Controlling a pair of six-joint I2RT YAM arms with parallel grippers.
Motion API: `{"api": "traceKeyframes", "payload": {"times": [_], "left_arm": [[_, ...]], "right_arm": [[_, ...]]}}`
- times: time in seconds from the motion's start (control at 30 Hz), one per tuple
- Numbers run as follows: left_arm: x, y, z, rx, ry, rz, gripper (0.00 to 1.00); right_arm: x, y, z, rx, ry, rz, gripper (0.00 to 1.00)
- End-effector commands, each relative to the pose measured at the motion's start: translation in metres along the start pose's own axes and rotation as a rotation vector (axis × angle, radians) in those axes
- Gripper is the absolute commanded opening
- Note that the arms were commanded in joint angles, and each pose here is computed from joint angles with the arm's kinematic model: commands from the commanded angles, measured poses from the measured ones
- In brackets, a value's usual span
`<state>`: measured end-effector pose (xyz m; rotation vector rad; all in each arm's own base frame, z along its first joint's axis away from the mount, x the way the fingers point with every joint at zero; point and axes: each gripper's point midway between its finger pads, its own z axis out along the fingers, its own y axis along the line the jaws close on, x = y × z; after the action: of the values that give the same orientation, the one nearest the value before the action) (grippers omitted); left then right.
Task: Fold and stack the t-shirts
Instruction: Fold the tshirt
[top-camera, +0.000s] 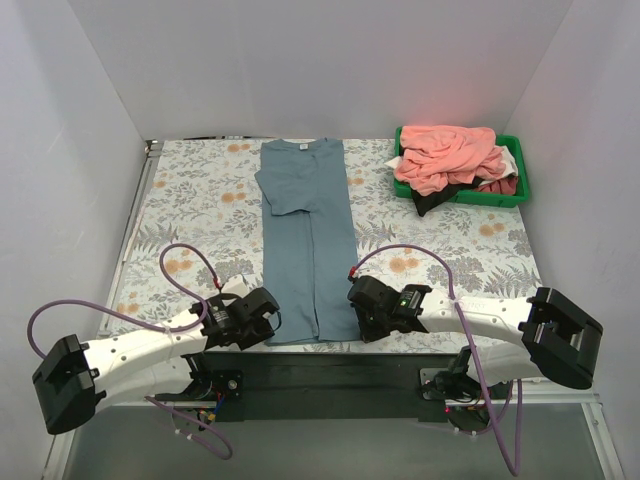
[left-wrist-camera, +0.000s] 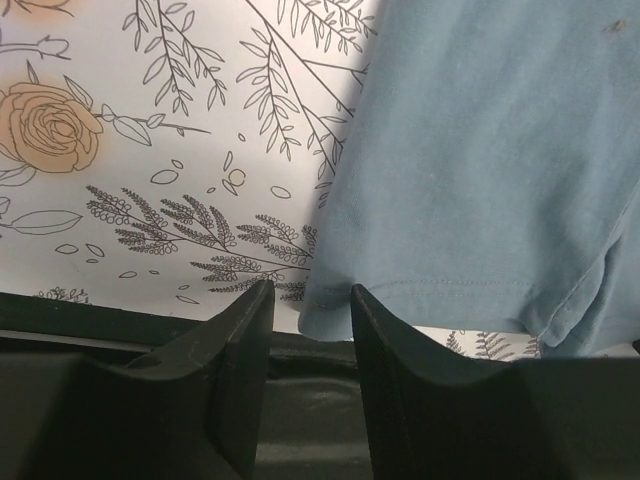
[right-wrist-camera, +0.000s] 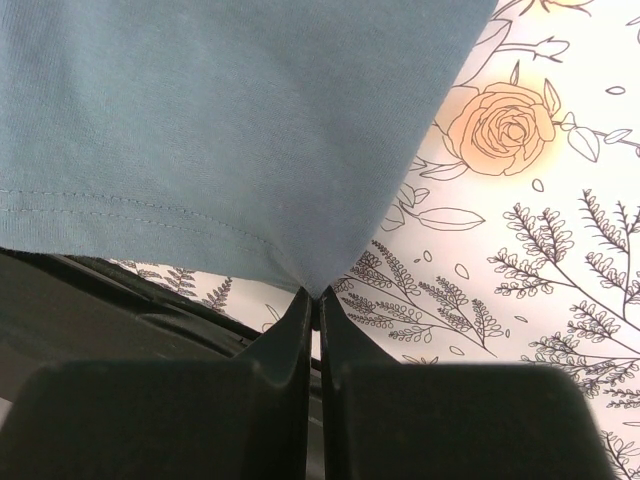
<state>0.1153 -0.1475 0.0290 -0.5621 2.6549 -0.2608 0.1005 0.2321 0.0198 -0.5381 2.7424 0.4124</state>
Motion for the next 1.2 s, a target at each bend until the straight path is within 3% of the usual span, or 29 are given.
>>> {"api": "traceKeyframes", "payload": {"times": [0.0, 0.27, 0.47, 0.63, 1.17], "left_arm": [[0.006, -0.001, 0.001, 0.003, 0.021, -0.033, 0.35], [0.018, 0.009, 0.009, -0.026, 0.063, -0.015, 0.26], [0.026, -0.005, 0.016, 0.046, 0.093, -0.026, 0.19], [0.034, 0.000, 0.021, 0.034, 0.121, -0.018, 0.00], [-0.006, -0.025, -0.012, 0.140, -0.030, -0.015, 0.00]], "right_arm": [[0.002, -0.007, 0.002, 0.025, -0.004, 0.000, 0.01], [0.004, -0.007, 0.004, 0.018, -0.001, 0.008, 0.01], [0.002, -0.005, 0.004, 0.015, -0.004, 0.003, 0.01], [0.001, -0.004, 0.003, 0.010, -0.010, 0.004, 0.01], [-0.036, 0.000, -0.028, 0.028, -0.146, 0.013, 0.01]]}}
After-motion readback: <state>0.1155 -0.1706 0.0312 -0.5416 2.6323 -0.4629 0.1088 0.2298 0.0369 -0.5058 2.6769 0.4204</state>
